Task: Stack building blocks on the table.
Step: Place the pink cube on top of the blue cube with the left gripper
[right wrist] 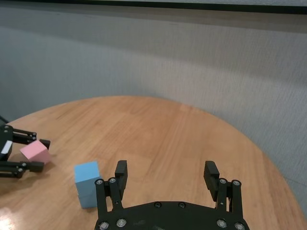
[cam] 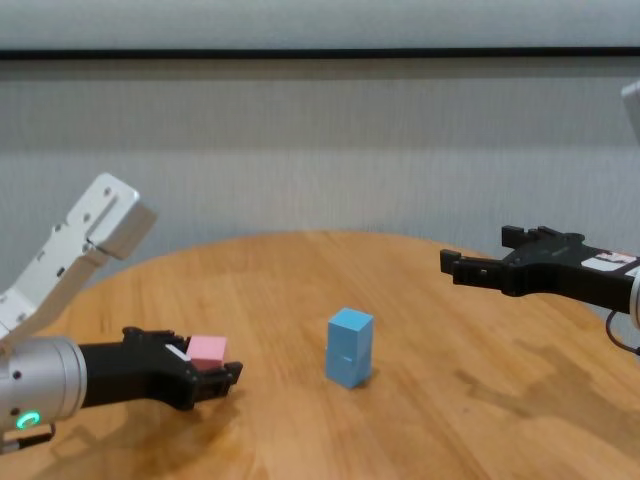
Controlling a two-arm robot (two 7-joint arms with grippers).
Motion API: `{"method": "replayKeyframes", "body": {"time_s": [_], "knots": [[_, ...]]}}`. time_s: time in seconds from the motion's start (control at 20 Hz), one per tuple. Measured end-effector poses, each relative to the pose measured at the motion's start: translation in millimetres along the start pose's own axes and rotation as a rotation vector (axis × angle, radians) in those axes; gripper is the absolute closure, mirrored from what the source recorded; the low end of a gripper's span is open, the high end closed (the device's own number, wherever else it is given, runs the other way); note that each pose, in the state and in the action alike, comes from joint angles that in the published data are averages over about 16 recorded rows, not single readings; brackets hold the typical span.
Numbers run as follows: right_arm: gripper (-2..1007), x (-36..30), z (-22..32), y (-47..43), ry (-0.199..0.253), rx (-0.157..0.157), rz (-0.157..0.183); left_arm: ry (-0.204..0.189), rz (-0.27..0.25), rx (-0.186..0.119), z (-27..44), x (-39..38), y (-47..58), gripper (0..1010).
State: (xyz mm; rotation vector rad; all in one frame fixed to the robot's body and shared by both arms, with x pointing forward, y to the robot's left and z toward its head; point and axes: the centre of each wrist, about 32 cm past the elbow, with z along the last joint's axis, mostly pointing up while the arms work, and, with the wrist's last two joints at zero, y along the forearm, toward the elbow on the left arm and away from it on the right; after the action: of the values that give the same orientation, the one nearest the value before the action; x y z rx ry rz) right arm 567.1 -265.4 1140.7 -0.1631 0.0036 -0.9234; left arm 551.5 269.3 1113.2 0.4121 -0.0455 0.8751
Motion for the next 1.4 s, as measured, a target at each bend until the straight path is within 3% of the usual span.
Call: {"method": "replayKeyframes", "body": {"time_s": [0.25, 0.7, 1.05, 1.4], "knots": [[0, 0.0, 0.0, 0.0, 0.000, 0.000, 0.000, -0.027, -0.012, -0.016, 14.6, 0.6, 5.1, 449], [0, 0.0, 0.0, 0.0, 0.000, 0.000, 0.000, -0.093, -0.056, -0.045, 48.4, -4.7, 6.5, 449], [0, 0.0, 0.0, 0.0, 0.000, 0.000, 0.000, -0.129, -0.098, -0.074, 71.3, -14.1, -2.5, 449], [0, 0.0, 0.0, 0.0, 0.000, 0.000, 0.000, -0.148, -0.131, -0.096, 85.0, -23.1, -17.5, 449]]}}
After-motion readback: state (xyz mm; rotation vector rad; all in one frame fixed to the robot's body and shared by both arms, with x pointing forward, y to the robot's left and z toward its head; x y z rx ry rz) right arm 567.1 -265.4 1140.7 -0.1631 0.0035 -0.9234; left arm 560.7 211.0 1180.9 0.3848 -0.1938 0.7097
